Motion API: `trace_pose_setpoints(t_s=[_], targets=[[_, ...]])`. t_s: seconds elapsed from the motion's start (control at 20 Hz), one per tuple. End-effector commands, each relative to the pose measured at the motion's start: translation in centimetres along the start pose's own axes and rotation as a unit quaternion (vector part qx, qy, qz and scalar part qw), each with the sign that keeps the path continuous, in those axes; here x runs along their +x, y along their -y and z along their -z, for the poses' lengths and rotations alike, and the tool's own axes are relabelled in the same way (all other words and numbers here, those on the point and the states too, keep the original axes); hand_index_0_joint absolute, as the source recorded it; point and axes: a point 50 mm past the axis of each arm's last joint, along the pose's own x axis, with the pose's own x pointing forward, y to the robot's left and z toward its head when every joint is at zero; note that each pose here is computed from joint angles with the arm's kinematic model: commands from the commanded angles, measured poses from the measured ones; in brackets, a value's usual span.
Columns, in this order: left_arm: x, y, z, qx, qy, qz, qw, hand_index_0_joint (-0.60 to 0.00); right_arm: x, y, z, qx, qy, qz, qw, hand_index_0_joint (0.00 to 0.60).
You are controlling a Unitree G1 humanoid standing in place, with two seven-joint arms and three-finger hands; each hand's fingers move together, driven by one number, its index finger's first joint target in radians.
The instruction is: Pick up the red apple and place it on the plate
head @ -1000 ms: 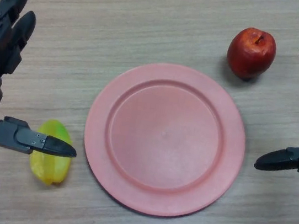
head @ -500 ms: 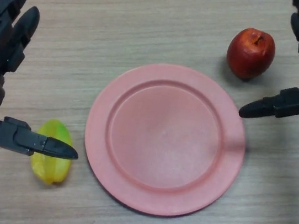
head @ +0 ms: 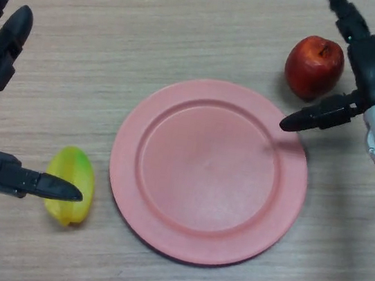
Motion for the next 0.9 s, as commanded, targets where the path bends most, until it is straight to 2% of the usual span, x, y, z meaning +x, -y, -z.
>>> trace_pose_setpoints(t_s=[0.05, 0.1, 0.15, 0.2, 0.35, 0.45, 0.55, 0.6, 0.7, 0.8, 0.9], targets=[[-0.4, -1.0, -3.0, 0.040, 0.091, -0.017, 0.995, 0.000, 1.9, 3.6, -4.2, -0.025, 0.080, 0.097, 0.9918, 0.550], [-0.5, -1.1, -2.8, 0.041, 0.088, -0.021, 0.995, 0.000, 2.2, 3.8, -4.0, -0.033, 0.066, 0.105, 0.9917, 0.600], [-0.6, -1.2, -2.8, 0.041, 0.088, -0.024, 0.995, 0.000, 2.2, 4.0, -4.0, -0.025, 0.066, 0.113, 0.9911, 0.600], [-0.6, -1.4, -2.8, 0.042, 0.088, -0.030, 0.995, 0.000, 2.1, 4.6, -4.1, 0.010, 0.069, 0.125, 0.9897, 0.600], [-0.7, -1.5, -2.8, 0.043, 0.091, -0.033, 0.994, 0.000, 1.5, 6.0, -4.9, 0.040, 0.105, 0.151, 0.9822, 0.600], [-0.7, -1.4, -2.7, 0.047, 0.090, -0.033, 0.994, 0.000, 0.5, 6.1, -5.5, 0.073, 0.126, 0.141, 0.9793, 0.600], [-0.6, -1.2, -2.6, 0.049, 0.088, -0.031, 0.994, 0.000, -1.3, 4.9, -6.3, 0.094, 0.137, 0.107, 0.9804, 0.600], [-0.6, -1.0, -2.9, 0.046, 0.087, -0.027, 0.995, 0.000, -3.0, 3.7, -7.2, 0.099, 0.159, 0.070, 0.9797, 0.600], [-0.6, -0.9, -3.4, 0.047, 0.092, -0.017, 0.994, 0.000, -5.4, 2.1, -7.6, 0.112, 0.179, 0.029, 0.9771, 0.600], [-0.7, -0.9, -3.7, 0.045, 0.094, -0.014, 0.994, 0.000, -7.3, 0.2, -7.2, 0.088, 0.183, 0.001, 0.9792, 0.600], [-0.8, -0.5, -3.8, 0.047, 0.099, -0.009, 0.994, 0.000, -8.3, -1.6, -6.4, 0.064, 0.181, -0.018, 0.9812, 0.600]])
